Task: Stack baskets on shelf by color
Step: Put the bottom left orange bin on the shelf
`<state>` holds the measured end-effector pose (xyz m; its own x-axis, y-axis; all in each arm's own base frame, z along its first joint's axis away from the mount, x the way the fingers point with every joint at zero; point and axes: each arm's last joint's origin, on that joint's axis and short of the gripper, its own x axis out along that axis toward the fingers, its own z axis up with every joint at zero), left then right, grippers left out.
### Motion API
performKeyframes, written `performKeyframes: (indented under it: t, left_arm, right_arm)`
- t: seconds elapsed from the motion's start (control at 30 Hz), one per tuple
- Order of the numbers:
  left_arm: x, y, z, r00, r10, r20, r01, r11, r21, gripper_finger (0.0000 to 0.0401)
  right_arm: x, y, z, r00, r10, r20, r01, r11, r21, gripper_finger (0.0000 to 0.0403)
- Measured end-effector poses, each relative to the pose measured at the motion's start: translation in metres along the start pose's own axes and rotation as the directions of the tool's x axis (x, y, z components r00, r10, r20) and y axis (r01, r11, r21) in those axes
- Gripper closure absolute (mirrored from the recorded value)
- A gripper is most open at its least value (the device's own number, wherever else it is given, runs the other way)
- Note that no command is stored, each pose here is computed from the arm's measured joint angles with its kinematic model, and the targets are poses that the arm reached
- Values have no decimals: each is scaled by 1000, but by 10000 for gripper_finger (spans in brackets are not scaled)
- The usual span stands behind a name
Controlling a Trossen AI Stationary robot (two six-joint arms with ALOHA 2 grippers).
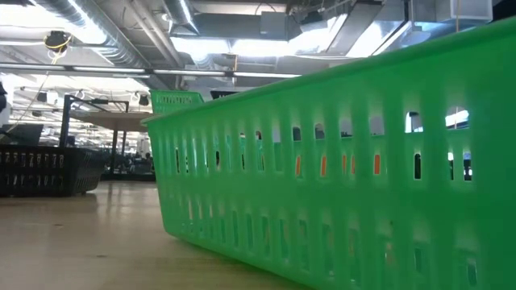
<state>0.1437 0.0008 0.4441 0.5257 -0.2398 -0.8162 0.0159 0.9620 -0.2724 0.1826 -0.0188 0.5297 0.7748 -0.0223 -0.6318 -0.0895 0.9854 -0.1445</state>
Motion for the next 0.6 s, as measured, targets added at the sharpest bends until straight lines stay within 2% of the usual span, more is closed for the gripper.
performKeyframes:
  t: [0.2,0.33,0.47,0.6]
  left_arm:
    - [42,-22,-11,983,-79,-166,64,994,-94,335]
    - [78,-37,-19,967,-117,-227,86,987,-139,335]
    - [109,-51,-32,950,-152,-275,101,976,-192,335]
    - [141,-69,-50,937,-201,-285,133,961,-241,335]
  right_arm:
    - [0,4,1,1000,28,8,-28,999,-16,402]
    - [0,9,0,986,168,17,-168,986,-20,402]
    - [-1,14,1,944,325,52,-322,945,-57,402]
    - [-2,15,1,932,357,59,-352,933,-80,402]
